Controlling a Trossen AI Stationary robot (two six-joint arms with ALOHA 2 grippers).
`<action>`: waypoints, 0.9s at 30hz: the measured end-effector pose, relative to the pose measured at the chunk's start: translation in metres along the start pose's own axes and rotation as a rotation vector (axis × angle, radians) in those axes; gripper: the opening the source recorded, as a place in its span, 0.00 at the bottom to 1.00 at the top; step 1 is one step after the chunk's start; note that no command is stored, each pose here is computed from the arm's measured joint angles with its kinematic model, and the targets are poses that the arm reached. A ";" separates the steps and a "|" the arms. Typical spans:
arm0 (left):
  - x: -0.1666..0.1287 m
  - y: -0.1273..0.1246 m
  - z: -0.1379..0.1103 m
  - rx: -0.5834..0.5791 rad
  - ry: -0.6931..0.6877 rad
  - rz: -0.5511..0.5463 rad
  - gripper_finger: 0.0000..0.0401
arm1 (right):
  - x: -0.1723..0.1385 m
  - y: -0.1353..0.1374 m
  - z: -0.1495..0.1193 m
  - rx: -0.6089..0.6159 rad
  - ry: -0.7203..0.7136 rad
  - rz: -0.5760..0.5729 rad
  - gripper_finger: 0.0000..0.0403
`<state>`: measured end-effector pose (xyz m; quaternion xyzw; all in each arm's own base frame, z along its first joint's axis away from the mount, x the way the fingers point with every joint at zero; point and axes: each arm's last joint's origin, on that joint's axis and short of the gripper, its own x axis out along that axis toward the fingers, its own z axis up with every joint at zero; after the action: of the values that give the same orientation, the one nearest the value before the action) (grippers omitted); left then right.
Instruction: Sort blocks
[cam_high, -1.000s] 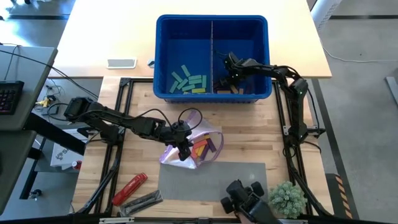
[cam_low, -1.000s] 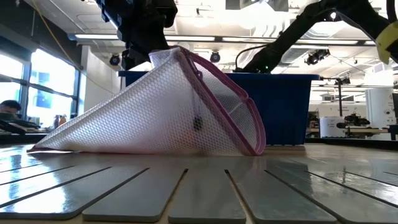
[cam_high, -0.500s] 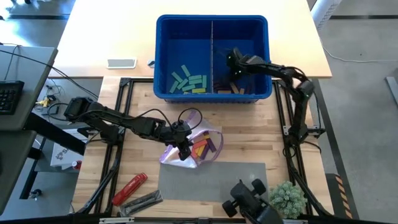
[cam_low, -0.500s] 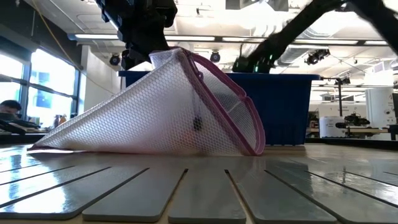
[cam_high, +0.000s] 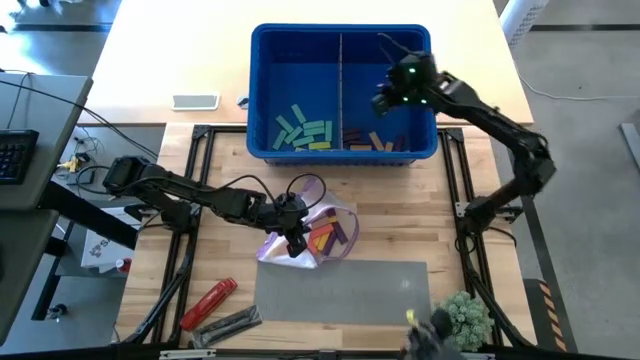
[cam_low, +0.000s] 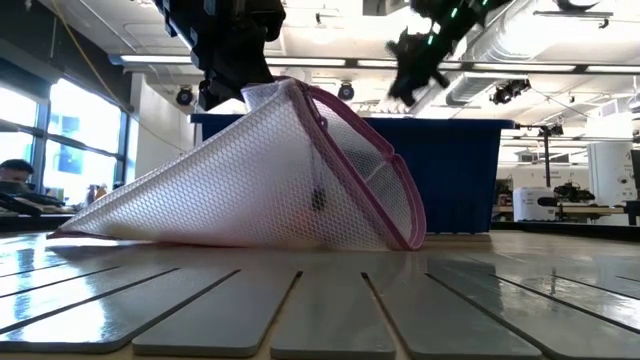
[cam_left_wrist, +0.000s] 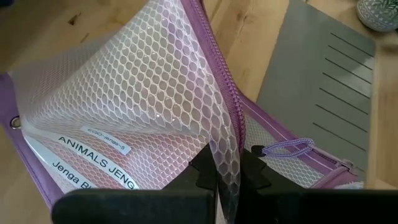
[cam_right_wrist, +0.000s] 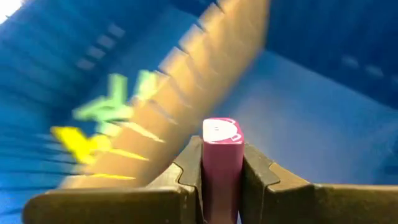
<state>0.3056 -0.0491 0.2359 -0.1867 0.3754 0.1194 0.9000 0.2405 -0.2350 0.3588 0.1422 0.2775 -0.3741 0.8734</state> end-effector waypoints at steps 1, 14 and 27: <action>0.000 0.000 0.000 0.000 0.000 0.000 0.00 | -0.012 0.005 0.003 -0.009 -0.028 0.031 0.09; 0.000 0.000 0.000 0.000 0.000 -0.003 0.00 | -0.124 0.110 -0.009 -0.224 -0.204 0.458 0.09; 0.000 0.000 0.000 0.015 -0.003 -0.005 0.00 | -0.157 0.194 -0.065 -0.329 0.005 0.631 0.09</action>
<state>0.3060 -0.0492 0.2362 -0.1808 0.3745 0.1146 0.9022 0.2693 0.0166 0.4065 0.0790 0.2786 -0.0359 0.9565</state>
